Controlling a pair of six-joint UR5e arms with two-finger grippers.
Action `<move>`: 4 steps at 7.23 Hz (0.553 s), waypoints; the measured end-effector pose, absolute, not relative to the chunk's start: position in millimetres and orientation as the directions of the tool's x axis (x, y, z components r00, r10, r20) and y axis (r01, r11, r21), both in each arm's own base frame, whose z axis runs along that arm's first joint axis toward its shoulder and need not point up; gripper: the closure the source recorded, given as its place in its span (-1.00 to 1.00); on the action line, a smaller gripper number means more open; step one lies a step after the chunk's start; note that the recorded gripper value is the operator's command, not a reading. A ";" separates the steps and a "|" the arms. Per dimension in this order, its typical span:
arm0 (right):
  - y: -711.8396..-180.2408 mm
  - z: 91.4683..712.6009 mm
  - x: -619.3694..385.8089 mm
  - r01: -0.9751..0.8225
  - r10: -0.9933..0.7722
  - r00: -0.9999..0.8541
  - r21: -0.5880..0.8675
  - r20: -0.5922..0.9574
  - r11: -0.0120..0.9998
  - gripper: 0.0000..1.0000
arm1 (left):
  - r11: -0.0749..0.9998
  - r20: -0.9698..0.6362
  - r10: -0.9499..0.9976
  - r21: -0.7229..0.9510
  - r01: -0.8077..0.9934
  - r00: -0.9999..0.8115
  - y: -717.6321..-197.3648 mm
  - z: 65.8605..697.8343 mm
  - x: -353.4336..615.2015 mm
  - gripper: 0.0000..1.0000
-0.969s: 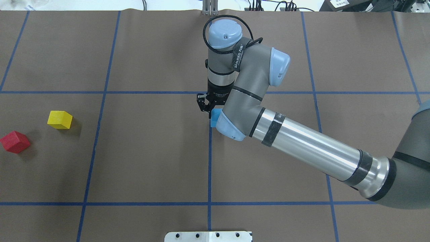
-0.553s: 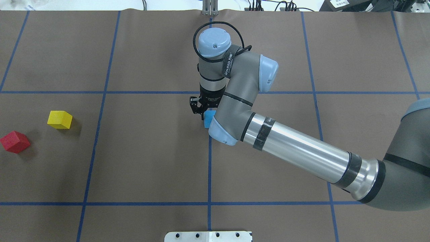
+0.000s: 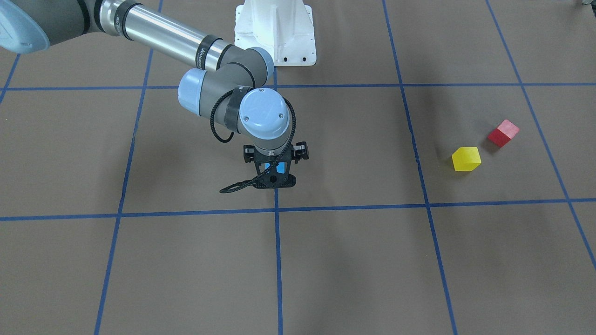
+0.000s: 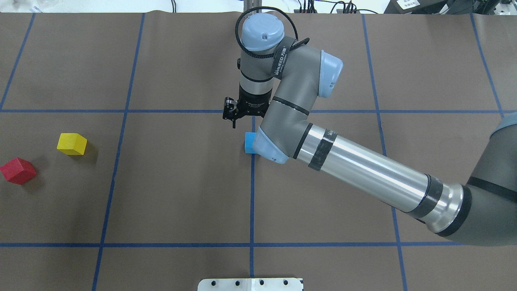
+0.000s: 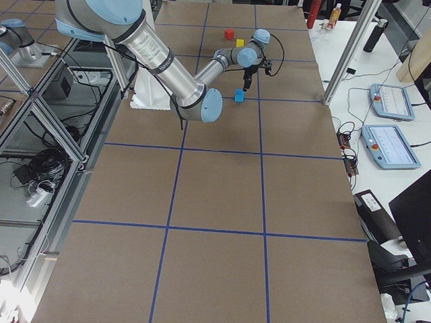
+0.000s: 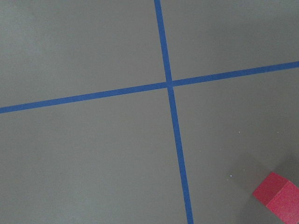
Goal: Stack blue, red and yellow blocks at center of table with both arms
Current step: 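Raise the right gripper away while the left gripper reaches the red cube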
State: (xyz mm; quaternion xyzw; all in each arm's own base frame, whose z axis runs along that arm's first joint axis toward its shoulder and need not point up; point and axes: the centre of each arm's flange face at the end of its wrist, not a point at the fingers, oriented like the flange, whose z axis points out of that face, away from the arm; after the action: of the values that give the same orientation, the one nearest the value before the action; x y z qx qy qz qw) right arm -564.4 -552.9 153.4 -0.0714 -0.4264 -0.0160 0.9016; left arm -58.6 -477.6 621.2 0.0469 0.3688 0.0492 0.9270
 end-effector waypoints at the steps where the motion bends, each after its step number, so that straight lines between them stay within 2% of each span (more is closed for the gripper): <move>1: -566.4 151.2 -515.6 0.054 0.058 0.617 -0.116 0.785 0.992 -1.00 | 0.995 -0.689 0.067 0.102 0.005 0.722 -474.3 620.4 -42.3 -1.00; 4: -573.3 211.8 -366.9 -0.001 0.010 0.591 -0.012 0.806 1.000 -1.00 | 0.961 -0.726 -0.215 -0.038 0.274 0.653 -418.8 642.9 26.0 -1.00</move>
State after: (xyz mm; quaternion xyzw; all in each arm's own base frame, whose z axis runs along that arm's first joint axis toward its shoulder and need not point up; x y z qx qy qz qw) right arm -366.9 -573.3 211.8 -0.0050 -0.4521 0.0031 0.8919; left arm 26.0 -418.8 642.9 0.0374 0.3940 -0.1345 0.9084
